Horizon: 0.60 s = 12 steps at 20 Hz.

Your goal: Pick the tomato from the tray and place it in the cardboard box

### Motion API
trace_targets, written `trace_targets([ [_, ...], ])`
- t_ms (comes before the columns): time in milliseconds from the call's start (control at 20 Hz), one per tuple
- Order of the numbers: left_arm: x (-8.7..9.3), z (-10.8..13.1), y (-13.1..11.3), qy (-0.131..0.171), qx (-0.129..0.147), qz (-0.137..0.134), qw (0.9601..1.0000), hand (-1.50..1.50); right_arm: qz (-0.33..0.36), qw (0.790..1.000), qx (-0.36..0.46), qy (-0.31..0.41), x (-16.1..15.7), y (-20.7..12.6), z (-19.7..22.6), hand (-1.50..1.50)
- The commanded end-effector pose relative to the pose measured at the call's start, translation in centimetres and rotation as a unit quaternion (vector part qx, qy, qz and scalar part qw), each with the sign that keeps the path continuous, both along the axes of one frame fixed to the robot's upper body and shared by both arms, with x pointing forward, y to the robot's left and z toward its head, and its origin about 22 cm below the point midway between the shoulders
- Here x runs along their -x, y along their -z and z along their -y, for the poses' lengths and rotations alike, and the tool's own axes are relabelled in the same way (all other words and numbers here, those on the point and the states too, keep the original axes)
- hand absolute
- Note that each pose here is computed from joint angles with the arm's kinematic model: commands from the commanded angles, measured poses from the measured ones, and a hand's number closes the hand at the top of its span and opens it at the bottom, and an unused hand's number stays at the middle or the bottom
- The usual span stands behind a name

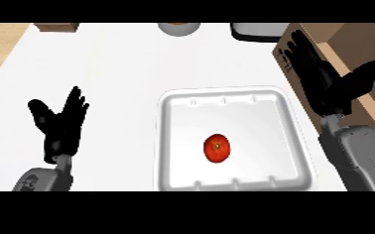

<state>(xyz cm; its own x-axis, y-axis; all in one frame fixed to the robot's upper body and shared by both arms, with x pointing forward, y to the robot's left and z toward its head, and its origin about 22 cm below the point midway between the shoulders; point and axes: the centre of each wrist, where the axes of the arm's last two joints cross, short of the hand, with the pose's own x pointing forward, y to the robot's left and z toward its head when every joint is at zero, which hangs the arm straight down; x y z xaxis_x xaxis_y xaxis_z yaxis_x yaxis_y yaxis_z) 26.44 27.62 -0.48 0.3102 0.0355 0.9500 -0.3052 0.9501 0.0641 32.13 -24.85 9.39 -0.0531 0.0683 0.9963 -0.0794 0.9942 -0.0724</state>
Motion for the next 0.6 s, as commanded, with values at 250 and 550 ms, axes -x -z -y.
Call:
trace_targets([
  [250,-2.2,1.1,-7.5,0.243,-0.193,0.199,0.9295,0.0,0.232,0.966,0.051,-0.101,1.2,-12.0,-1.0,-1.5],
  [550,-2.8,1.0,-7.9,0.298,-0.18,0.218,0.912,0.0,0.221,0.936,0.239,-0.133,3.7,-6.8,2.9,-1.5],
])
